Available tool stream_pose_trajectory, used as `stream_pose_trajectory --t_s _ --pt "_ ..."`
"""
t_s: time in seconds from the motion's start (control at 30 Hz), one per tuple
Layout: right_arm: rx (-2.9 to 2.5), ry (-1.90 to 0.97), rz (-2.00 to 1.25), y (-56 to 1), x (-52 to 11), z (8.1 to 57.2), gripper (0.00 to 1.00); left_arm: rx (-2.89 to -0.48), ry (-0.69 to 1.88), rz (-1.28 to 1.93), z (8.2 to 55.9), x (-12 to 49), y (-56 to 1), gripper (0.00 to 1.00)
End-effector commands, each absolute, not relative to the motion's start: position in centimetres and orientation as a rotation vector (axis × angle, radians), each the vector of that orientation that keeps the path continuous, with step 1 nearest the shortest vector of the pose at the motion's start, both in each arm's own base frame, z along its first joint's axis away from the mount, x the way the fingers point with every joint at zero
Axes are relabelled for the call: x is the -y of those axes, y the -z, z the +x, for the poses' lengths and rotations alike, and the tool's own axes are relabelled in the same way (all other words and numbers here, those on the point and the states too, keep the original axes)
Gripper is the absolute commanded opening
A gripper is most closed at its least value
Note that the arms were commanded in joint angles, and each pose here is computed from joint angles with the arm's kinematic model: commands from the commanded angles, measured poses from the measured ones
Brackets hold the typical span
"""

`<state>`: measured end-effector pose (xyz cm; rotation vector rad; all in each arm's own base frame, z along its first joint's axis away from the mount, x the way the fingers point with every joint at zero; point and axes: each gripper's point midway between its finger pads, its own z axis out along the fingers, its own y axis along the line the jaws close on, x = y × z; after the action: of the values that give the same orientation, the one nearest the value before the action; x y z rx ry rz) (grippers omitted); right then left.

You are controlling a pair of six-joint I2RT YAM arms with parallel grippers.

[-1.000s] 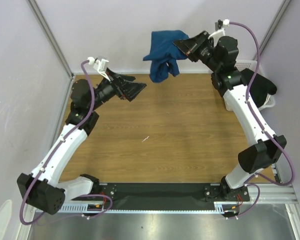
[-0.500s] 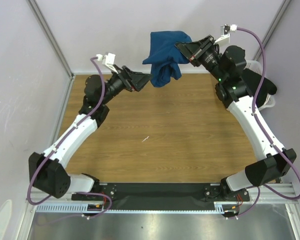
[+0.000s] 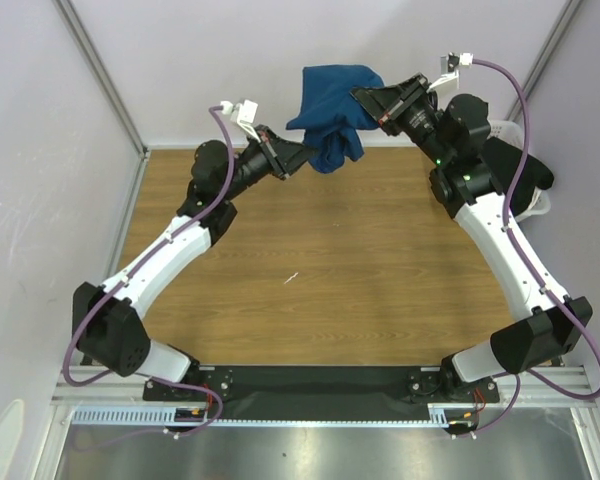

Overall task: Fold and stack the t-shirts
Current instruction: Move the tshirt to the center of the board

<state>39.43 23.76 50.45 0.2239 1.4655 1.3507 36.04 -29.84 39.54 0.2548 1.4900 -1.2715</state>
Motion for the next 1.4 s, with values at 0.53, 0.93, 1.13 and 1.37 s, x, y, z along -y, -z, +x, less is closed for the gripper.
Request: stream_pose_trajectory --t_s 0.53,0.93,1.13,1.37 --pt "-1.756 -0.974 0.447 -42.7 -8.8 42.5 1.00 -1.295 0.896 0.258 35.4 23.4 -58.4 0.00" --pt "-1.795 -0.958 -0.037 -41.7 -19.0 40.4 0.99 -1.413 0.974 0.302 35.7 25.6 -54.0 0.01" --pt "-1.814 -0.864 0.025 -40.8 -16.6 41.2 0.98 -1.513 0.970 0.279 36.2 26.1 -50.4 0.00" --pt "-1.884 -0.847 0.055 -38.2 -16.9 41.3 0.96 -1.506 0.756 0.006 38.9 21.6 -51.4 0.00"
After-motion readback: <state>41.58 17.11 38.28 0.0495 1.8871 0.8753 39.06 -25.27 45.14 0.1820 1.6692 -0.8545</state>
